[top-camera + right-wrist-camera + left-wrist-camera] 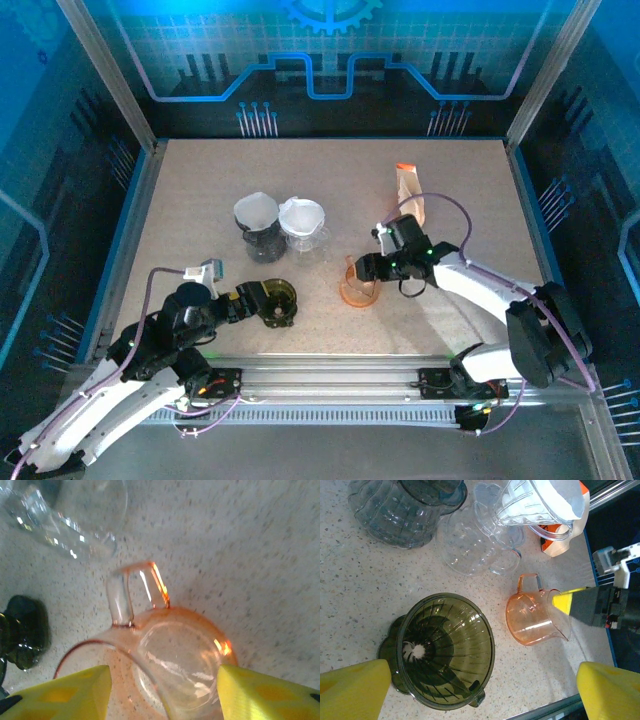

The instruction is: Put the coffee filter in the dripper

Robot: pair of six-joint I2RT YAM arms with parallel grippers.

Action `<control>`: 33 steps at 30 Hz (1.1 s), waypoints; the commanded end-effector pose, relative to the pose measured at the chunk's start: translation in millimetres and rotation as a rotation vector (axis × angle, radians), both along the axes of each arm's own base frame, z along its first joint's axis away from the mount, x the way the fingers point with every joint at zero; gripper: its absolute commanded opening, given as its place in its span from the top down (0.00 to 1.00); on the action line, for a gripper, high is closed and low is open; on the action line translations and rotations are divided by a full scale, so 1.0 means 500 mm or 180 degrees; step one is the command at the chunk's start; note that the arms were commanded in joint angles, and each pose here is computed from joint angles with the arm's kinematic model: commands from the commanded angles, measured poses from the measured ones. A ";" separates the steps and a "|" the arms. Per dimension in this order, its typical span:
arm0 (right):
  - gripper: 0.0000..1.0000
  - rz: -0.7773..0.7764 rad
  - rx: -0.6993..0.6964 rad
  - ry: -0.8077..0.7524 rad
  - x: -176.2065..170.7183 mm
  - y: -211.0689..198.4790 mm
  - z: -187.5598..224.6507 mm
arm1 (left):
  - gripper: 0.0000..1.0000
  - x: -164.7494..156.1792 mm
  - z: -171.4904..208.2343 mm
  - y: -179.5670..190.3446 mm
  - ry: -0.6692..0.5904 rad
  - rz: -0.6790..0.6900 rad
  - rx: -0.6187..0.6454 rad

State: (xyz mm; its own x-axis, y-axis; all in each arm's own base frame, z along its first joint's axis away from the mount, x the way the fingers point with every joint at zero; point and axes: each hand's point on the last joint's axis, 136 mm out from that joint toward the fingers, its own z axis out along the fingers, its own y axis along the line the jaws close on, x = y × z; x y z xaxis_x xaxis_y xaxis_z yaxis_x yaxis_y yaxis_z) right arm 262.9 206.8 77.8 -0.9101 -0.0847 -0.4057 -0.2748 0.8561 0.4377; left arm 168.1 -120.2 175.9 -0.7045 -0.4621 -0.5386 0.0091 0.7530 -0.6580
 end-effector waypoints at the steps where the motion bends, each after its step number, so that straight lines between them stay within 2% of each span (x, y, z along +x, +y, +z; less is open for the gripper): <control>1: 0.42 -0.0060 0.0096 -0.0091 -0.018 0.026 0.011 | 0.03 0.001 -0.005 0.012 -0.0018 0.0059 0.0064; 6: 0.41 -0.0127 0.0141 -0.0175 -0.044 0.055 0.017 | 0.03 0.000 -0.008 0.013 -0.0001 0.0067 0.0069; 15: 0.39 0.0103 0.0337 -0.0222 -0.075 0.132 0.036 | 0.03 -0.004 -0.012 0.015 0.0013 0.0078 0.0038; 20: 0.37 0.0060 0.0221 -0.0364 -0.070 0.123 0.049 | 0.03 -0.006 -0.016 0.016 0.0031 0.0074 0.0046; 24: 0.36 0.0030 0.0069 -0.0719 -0.057 0.092 0.104 | 0.03 -0.007 -0.020 0.018 0.0048 0.0076 0.0068; 28: 0.36 0.0273 0.0131 -0.1020 -0.072 0.109 0.159 | 0.03 -0.007 -0.019 0.022 0.0049 0.0107 0.0089; 33: 0.35 0.0857 0.0174 -0.1271 -0.139 0.205 0.196 | 0.01 -0.005 -0.002 0.028 -0.0010 0.0138 0.0086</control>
State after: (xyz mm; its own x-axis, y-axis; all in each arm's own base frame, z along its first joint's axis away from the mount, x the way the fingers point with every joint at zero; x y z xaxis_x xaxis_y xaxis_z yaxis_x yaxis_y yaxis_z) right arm 206.8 288.2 165.4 -0.7034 -0.1806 -0.6875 -0.5482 0.7535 0.3629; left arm 165.0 -113.7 169.2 -0.7047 -0.4627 -0.5379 -0.0125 0.7662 -0.6425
